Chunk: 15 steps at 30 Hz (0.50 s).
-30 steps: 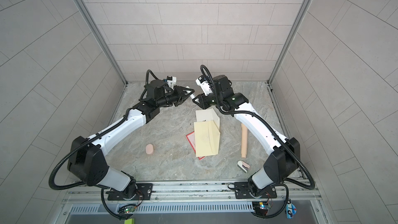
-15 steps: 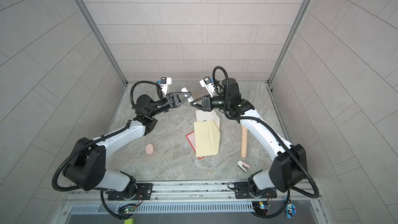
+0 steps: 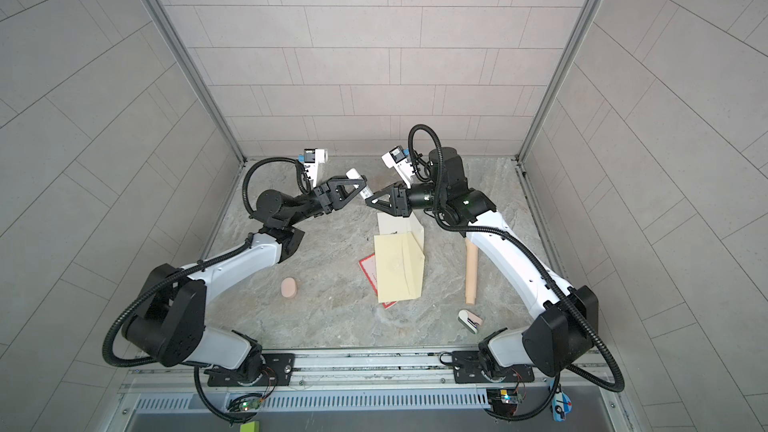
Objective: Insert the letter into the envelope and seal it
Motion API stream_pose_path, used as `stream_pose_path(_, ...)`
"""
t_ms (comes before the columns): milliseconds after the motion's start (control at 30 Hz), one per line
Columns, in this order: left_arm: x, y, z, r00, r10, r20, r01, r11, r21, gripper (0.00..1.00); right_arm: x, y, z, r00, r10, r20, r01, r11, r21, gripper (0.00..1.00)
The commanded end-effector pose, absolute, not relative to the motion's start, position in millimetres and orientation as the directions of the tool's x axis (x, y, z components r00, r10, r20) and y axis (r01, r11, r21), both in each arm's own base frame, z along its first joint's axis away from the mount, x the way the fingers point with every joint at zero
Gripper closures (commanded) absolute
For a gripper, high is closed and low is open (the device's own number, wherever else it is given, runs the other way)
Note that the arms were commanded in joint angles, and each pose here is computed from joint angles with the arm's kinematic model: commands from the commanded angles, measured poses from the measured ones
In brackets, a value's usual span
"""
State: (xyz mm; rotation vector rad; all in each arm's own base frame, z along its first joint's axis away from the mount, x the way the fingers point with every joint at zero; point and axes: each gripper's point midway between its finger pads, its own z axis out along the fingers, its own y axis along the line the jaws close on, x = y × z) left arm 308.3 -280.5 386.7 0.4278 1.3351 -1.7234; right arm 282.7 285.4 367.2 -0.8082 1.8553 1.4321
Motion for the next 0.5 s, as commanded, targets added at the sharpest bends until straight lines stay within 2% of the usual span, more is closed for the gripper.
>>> stream_pose_path(0,318,-279,374,-0.51,-0.442,-0.738,0.82,0.007,-0.572,1.0,243,294,391,-0.545,-0.16,-0.823,-0.838,0.067,0.542,1.0)
stream_pose_path(33,319,-279,373,-0.513,-0.444,-0.735,0.818,0.009,-0.576,1.0,244,294,391,-0.541,-0.166,-0.825,-0.841,0.081,0.535,0.97)
stream_pose_path(67,321,-279,372,-0.516,-0.451,-0.728,0.812,0.012,-0.583,1.0,248,292,387,-0.547,-0.176,-0.818,-0.837,0.119,0.534,0.79)
stream_pose_path(100,324,-278,372,-0.518,-0.461,-0.72,0.806,0.019,-0.592,1.0,254,291,385,-0.544,-0.173,-0.821,-0.838,0.163,0.521,0.65)
stream_pose_path(167,335,-275,371,-0.528,-0.49,-0.694,0.776,0.055,-0.628,1.0,265,287,383,-0.543,-0.154,-0.825,-0.832,0.232,0.504,0.53)
stream_pose_path(367,389,-253,352,-0.554,-0.619,-0.557,0.514,0.272,-0.814,1.0,301,268,393,-0.531,0.021,-0.847,-0.777,0.388,0.496,0.39)
stream_pose_path(467,399,-252,349,-0.587,-0.621,-0.519,0.411,0.324,-0.852,1.0,325,255,397,-0.517,0.148,-0.843,-0.72,0.457,0.522,0.35)
